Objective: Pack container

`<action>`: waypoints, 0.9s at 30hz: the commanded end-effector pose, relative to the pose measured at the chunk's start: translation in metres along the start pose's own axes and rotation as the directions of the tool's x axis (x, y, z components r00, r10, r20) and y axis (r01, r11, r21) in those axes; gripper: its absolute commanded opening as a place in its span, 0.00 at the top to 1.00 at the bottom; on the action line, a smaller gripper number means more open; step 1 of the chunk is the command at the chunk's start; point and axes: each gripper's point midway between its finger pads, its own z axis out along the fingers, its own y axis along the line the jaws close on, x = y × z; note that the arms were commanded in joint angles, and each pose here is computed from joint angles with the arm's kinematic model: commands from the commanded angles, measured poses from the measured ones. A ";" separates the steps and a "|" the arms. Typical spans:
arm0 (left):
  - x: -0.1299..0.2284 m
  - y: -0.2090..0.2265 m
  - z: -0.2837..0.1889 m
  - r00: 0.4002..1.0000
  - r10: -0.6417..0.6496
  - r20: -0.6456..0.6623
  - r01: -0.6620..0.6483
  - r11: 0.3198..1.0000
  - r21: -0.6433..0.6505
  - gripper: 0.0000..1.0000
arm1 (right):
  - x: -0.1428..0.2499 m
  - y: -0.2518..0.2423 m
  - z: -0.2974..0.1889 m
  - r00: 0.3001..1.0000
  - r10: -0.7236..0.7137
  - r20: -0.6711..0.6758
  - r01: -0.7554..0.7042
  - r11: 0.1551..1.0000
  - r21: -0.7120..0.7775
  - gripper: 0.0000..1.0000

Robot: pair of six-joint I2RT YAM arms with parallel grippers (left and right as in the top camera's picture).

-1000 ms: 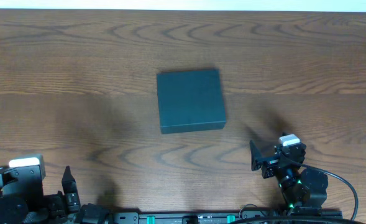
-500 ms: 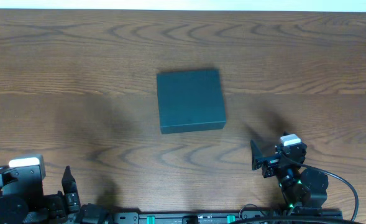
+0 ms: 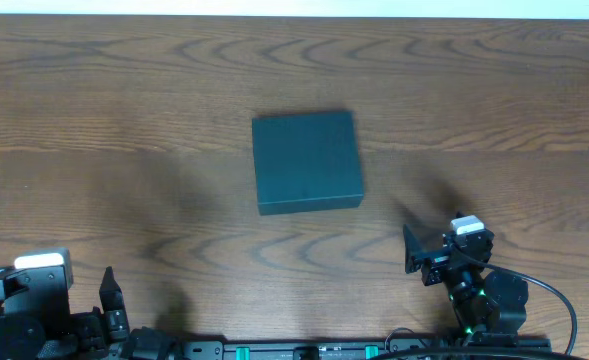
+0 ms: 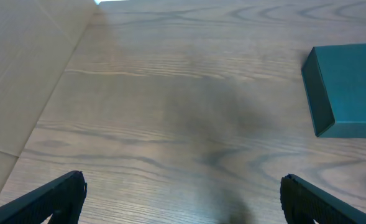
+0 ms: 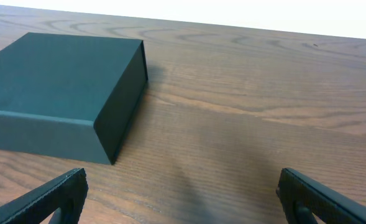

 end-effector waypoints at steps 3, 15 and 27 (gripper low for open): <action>0.001 0.002 0.001 1.000 0.005 -0.004 -0.005 1.000 -0.015 0.01 | 0.002 -0.003 0.001 1.000 0.017 0.001 -0.017 1.000 0.017 0.01; -0.023 -0.011 0.039 0.944 -0.190 0.270 0.190 0.981 0.029 0.02 | 0.002 -0.003 0.001 1.000 0.017 0.001 -0.017 1.000 0.017 0.01; 0.022 -0.052 0.164 0.793 -0.427 0.434 0.357 0.904 0.236 0.02 | 0.002 -0.003 0.001 1.000 0.017 0.001 -0.017 1.000 0.017 0.01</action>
